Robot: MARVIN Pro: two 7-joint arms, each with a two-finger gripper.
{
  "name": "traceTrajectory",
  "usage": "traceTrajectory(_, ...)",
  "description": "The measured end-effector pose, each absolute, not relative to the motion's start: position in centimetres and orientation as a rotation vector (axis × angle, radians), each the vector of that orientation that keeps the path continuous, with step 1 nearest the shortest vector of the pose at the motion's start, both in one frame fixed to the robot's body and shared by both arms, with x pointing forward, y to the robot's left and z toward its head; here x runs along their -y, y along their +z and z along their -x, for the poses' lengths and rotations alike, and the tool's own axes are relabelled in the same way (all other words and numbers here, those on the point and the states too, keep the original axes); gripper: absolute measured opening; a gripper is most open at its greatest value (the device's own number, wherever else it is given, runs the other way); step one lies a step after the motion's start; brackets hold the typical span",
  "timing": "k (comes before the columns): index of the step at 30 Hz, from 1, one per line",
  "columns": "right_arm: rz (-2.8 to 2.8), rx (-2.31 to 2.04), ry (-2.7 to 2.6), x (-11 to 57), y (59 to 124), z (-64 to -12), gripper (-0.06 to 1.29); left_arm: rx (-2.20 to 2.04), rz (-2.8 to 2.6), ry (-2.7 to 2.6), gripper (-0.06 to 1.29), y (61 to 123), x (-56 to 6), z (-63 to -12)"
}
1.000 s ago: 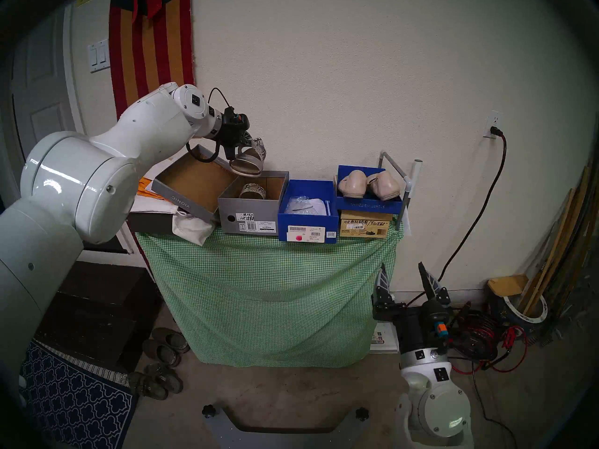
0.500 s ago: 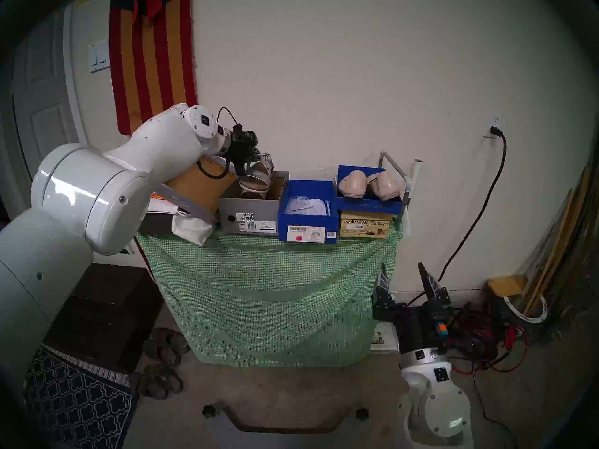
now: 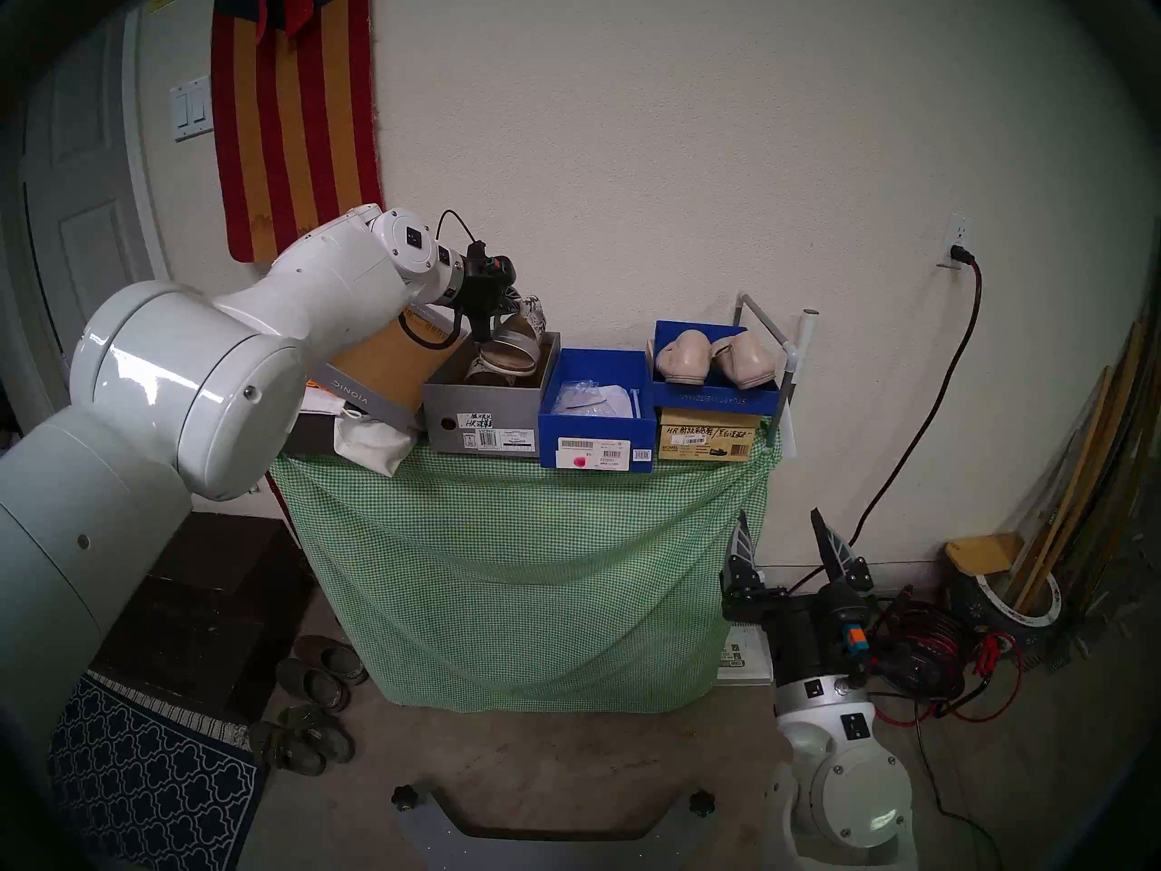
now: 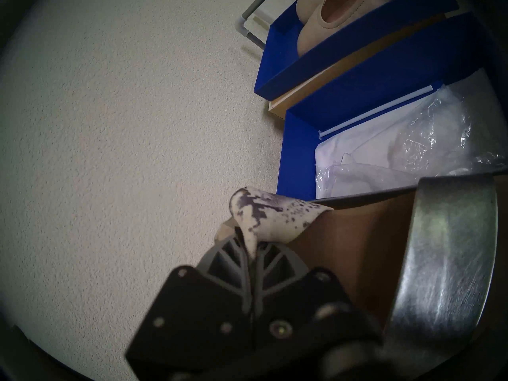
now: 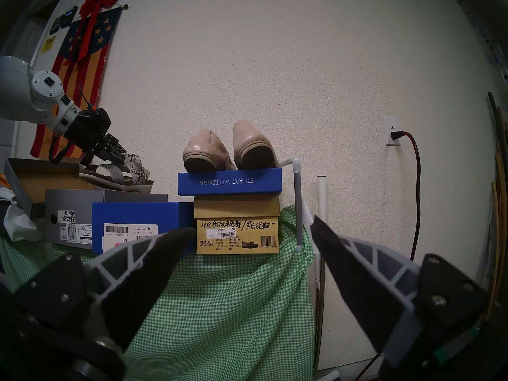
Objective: Put shoes into shoe box
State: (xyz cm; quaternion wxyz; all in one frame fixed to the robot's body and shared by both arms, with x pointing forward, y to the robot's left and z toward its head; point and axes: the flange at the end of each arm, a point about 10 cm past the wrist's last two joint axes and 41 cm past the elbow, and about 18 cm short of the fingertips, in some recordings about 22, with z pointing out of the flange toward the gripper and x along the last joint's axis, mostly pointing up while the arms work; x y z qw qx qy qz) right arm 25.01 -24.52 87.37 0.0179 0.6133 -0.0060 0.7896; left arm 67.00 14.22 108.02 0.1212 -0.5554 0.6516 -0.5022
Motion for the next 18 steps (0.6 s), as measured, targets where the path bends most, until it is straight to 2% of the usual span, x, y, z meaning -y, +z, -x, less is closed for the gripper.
traceTrajectory(18,-1.905,0.018,2.453,24.5,87.4,-25.0,1.22,-1.901,1.629,-1.44,-0.01,104.7,-14.7,-67.0)
